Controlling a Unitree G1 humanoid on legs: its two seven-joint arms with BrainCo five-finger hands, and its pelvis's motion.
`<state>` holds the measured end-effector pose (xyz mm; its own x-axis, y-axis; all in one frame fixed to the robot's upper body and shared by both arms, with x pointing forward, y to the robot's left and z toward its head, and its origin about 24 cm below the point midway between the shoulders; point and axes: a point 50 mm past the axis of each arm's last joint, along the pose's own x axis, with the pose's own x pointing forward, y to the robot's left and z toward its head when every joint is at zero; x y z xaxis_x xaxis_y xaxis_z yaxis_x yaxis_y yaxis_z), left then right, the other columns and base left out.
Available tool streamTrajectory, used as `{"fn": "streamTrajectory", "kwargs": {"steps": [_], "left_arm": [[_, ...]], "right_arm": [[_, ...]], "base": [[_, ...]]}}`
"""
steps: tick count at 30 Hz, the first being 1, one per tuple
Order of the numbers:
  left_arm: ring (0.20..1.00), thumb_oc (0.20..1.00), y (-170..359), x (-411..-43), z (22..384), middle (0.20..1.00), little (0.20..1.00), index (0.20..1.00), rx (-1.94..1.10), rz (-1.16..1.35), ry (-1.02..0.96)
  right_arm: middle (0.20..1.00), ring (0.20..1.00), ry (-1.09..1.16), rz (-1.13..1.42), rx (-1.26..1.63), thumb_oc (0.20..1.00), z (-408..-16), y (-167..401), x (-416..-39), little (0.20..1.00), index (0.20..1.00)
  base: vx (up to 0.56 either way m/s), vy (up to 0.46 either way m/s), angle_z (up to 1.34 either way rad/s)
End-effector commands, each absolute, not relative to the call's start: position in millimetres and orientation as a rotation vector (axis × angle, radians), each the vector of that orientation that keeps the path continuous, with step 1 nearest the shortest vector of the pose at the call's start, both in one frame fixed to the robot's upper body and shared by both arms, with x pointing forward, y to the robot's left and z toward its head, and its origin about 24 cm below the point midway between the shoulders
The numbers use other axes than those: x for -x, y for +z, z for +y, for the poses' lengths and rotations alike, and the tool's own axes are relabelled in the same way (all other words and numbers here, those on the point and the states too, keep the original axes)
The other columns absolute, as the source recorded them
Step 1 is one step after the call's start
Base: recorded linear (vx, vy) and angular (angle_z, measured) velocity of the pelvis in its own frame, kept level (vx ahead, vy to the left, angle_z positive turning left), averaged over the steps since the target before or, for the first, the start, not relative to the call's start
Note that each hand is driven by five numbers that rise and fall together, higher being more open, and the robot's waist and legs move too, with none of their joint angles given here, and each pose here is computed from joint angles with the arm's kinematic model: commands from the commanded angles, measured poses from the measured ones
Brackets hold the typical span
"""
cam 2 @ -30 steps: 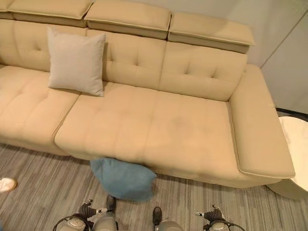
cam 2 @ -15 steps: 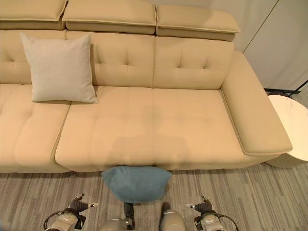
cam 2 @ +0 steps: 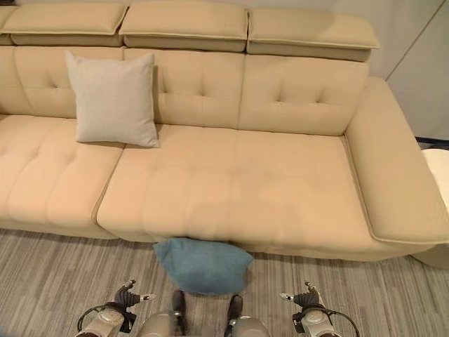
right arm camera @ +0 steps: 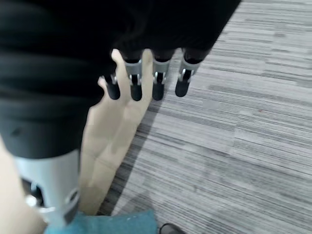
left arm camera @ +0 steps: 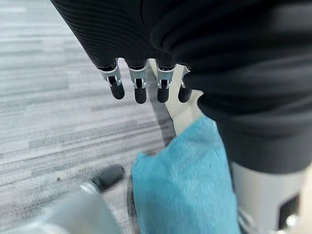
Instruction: Pick up all the scattered cushions and arrange them neatly on the sofa.
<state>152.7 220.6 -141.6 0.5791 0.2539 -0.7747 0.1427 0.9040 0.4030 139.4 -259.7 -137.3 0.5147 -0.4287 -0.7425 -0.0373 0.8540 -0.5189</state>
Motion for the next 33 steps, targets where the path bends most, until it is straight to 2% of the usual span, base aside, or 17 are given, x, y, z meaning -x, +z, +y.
{"fn": "streamTrajectory", "kwargs": {"steps": [1,8,17,23,33], "left_arm": [[1.000,1.000,-137.5,-158.1,228.7,1.000,1.000,1.000,-0.475,0.939,0.078],[1.000,1.000,-127.7,-172.2,240.5,1.000,1.000,1.000,-0.495,0.886,0.119],[1.000,1.000,-78.4,-242.2,239.0,1.000,1.000,1.000,-0.393,0.576,0.239],[1.000,1.000,-33.6,-289.6,220.5,1.000,1.000,1.000,-0.266,0.344,0.280],[1.000,1.000,17.0,-331.4,194.7,1.000,1.000,1.000,-0.179,0.140,0.279]], "right_arm": [[1.000,1.000,-0.266,1.023,0.529,1.000,-265.0,-136.9,-136.2,1.000,1.000],[1.000,1.000,-0.268,0.998,0.513,1.000,-258.8,-135.4,-145.4,1.000,1.000],[1.000,1.000,-0.396,0.723,0.403,1.000,-255.4,-98.8,-210.3,1.000,1.000],[1.000,1.000,-0.458,0.452,0.295,1.000,-243.2,-51.8,-266.0,1.000,1.000],[1.000,1.000,-0.469,0.144,0.197,1.000,-213.1,13.8,-323.0,1.000,1.000]], "base": [[0.04,0.222,-0.10],[-0.04,0.115,-0.21],[-0.17,-0.021,0.00],[-0.11,-0.065,-0.02],[-0.06,-0.030,-0.01]]}}
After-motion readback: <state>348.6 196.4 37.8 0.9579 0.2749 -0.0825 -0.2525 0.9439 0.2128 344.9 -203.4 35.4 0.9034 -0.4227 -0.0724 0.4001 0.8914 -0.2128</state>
